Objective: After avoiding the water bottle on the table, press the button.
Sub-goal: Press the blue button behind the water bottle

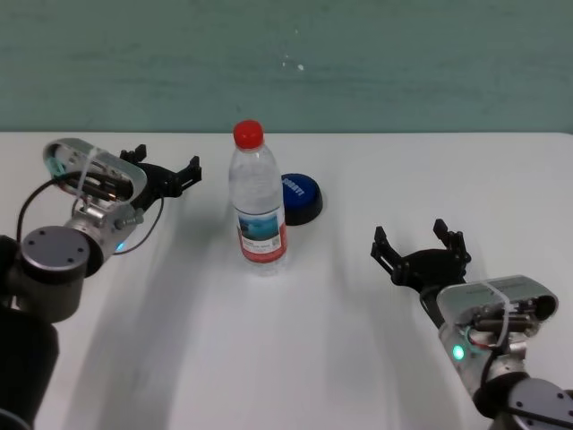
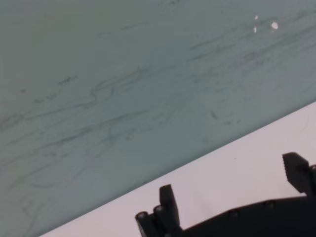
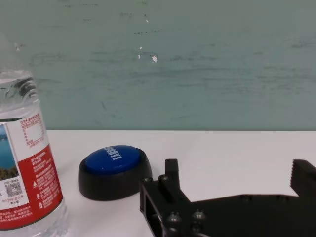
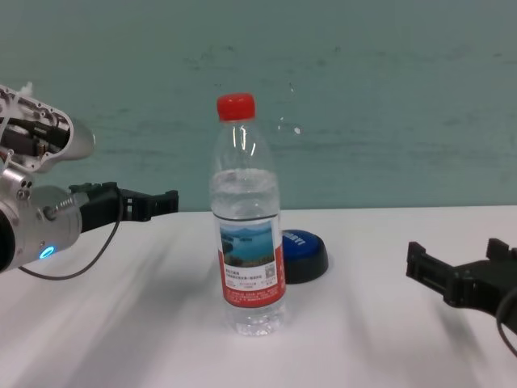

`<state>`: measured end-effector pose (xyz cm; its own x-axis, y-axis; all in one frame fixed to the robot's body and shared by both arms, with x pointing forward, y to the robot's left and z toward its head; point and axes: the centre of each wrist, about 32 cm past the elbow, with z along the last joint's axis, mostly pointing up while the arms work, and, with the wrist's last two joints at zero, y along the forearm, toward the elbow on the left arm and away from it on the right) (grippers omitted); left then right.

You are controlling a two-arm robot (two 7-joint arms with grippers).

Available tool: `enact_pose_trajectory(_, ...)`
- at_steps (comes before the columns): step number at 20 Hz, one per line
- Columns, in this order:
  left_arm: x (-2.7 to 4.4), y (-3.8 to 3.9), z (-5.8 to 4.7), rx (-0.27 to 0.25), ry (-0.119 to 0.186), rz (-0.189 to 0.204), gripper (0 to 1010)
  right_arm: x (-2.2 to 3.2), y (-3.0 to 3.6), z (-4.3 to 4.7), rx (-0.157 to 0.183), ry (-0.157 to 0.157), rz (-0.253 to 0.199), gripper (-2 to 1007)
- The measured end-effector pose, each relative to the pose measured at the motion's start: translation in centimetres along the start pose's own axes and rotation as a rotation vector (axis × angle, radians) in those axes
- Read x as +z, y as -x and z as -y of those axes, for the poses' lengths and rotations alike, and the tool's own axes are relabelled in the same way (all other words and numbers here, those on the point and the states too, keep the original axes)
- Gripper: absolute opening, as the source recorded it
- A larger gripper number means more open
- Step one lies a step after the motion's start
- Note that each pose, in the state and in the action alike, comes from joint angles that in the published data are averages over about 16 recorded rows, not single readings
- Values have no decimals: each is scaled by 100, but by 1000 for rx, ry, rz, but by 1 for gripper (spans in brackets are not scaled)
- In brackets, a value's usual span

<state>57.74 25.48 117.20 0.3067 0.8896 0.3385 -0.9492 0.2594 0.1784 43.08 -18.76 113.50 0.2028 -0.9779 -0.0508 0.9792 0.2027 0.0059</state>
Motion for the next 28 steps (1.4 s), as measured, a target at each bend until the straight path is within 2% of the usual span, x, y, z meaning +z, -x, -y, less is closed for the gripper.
enact_pose_trajectory(28,18,79,309,-89,18,0,1004,0,0,0,0,0,0,1003)
